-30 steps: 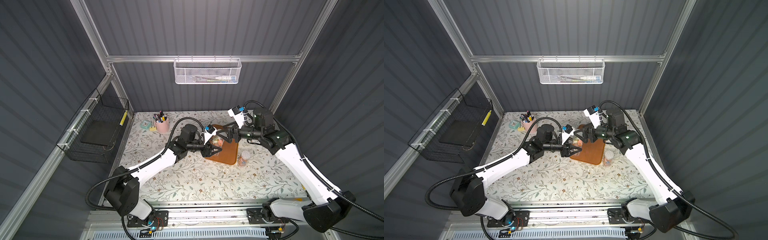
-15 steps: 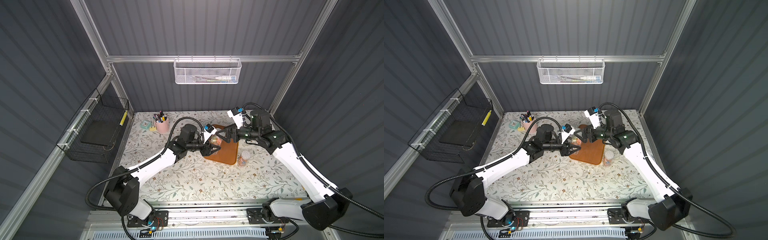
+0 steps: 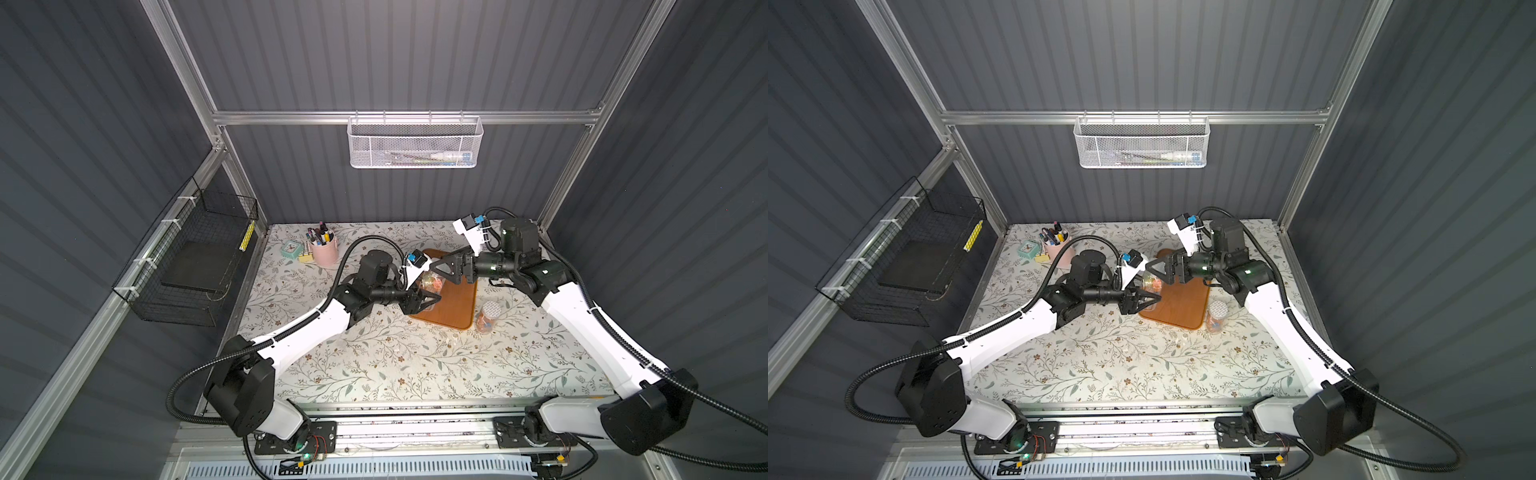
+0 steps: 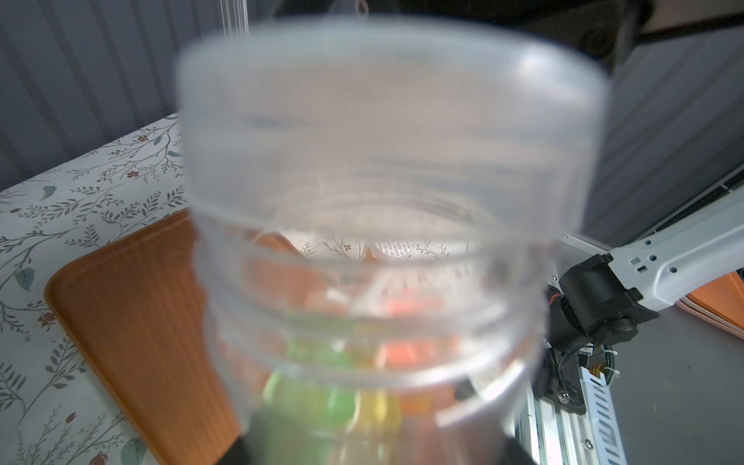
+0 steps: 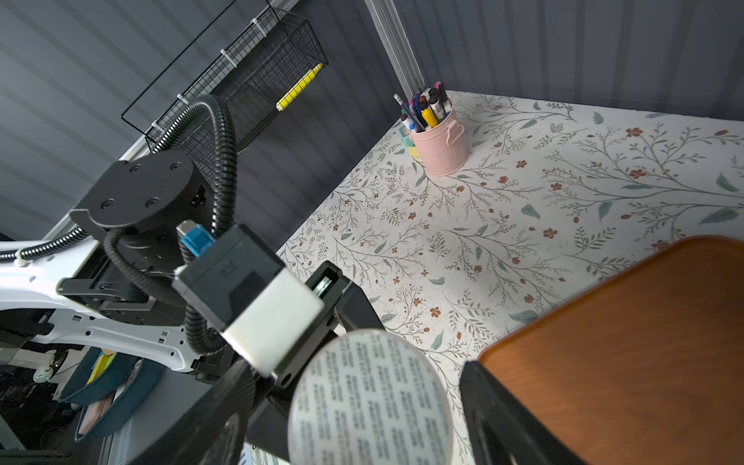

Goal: Pour the candies out of the jar
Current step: Unscrew the lid from the jar.

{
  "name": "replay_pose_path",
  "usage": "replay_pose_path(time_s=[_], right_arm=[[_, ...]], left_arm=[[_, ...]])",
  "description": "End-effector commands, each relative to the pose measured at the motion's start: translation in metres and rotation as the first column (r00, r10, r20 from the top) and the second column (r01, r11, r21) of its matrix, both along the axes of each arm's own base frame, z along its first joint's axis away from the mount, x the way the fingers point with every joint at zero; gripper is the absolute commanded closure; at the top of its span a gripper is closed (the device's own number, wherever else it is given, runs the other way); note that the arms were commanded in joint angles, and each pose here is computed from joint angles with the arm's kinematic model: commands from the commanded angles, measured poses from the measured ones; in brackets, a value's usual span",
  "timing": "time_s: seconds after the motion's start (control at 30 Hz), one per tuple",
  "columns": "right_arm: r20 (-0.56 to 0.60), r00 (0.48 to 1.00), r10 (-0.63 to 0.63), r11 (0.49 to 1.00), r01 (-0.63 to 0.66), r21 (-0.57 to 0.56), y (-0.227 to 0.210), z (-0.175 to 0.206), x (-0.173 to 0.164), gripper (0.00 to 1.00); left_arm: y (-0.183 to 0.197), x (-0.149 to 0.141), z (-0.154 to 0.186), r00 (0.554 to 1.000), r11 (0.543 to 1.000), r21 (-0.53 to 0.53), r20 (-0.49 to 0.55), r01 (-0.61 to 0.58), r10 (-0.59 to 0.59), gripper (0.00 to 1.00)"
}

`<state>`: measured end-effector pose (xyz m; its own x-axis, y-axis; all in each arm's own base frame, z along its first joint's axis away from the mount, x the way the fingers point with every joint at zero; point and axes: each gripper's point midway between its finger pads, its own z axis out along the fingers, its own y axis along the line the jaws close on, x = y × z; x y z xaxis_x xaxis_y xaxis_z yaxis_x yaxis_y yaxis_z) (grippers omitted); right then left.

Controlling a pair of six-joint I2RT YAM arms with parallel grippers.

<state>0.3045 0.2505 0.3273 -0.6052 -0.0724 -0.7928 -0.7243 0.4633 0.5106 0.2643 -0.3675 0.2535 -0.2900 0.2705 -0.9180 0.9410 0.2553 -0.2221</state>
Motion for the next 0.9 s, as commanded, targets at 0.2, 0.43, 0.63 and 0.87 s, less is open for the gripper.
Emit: replay_pose_path(time_s=[0.2,0.43,0.63,0.87], right_arm=[[-0.025,0.999,0.036,0.999,-0.035,0.032,0.003,-0.005,-0.005,0.20],[-0.012,1.000,0.028,0.999,-0.028,0.032,0.001,-0.003,-0.005,0.29],[0.005,1.000,0.020,0.999,-0.020,0.032,-0.001,0.003,-0.004,0.26],[0.010,1.000,0.005,1.000,-0.005,0.024,-0.003,0.003,-0.003,0.30]], left_arm=[[-0.001,-0.009,0.030,0.996,0.997,-0.073,0.084,0.037,-0.031,1.00],[-0.003,-0.009,0.028,0.996,0.996,-0.074,0.073,0.048,-0.043,1.00],[-0.003,-0.010,0.023,0.997,0.997,-0.064,0.056,0.053,-0.049,1.00],[-0.004,-0.009,0.022,0.997,0.997,-0.058,0.056,0.054,-0.051,1.00]])
